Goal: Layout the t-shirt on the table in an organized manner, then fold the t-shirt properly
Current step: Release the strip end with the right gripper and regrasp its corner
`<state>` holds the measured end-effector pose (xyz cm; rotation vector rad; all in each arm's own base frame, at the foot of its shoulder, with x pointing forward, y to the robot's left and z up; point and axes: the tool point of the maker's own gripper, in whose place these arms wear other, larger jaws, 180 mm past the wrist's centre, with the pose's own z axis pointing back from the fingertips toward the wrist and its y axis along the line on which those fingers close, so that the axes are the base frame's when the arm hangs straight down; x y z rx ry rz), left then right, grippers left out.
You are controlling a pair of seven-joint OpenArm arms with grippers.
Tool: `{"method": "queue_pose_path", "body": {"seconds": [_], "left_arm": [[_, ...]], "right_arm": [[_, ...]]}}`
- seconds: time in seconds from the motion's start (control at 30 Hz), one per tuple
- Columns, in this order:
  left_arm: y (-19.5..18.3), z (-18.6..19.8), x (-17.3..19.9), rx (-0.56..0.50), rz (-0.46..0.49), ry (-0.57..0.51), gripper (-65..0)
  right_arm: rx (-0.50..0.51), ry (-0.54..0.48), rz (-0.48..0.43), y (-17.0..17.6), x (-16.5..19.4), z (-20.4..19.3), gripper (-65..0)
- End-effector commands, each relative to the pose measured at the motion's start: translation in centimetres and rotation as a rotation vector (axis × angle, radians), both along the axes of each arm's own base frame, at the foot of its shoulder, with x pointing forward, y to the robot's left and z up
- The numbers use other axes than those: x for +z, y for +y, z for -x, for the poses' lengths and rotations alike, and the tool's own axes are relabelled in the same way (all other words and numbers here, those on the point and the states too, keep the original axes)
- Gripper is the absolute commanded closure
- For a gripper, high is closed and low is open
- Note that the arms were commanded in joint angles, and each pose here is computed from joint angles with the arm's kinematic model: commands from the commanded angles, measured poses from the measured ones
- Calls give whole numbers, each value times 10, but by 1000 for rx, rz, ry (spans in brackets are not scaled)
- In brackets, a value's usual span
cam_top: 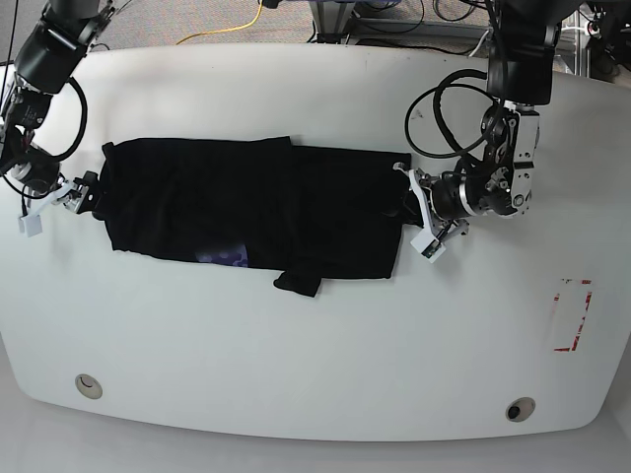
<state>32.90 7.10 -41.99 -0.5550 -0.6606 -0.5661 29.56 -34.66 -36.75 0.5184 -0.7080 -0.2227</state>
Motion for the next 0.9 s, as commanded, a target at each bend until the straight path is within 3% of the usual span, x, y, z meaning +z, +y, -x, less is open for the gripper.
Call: {"method": "queue_pose_path", "body": {"seconds": [0.0, 0.4, 0.87], "left_arm": [[16, 6, -13, -10, -103, 40, -125], [16, 6, -13, -12, -104, 40, -125], [16, 15, -3, -42, -134, 4, -125]], "right_arm": [[-33, -64, 14, -17, 18, -11, -650], [-39, 6, -20, -12, -13, -4, -650], [45, 40, -107, 49, -42, -8, -650]]}}
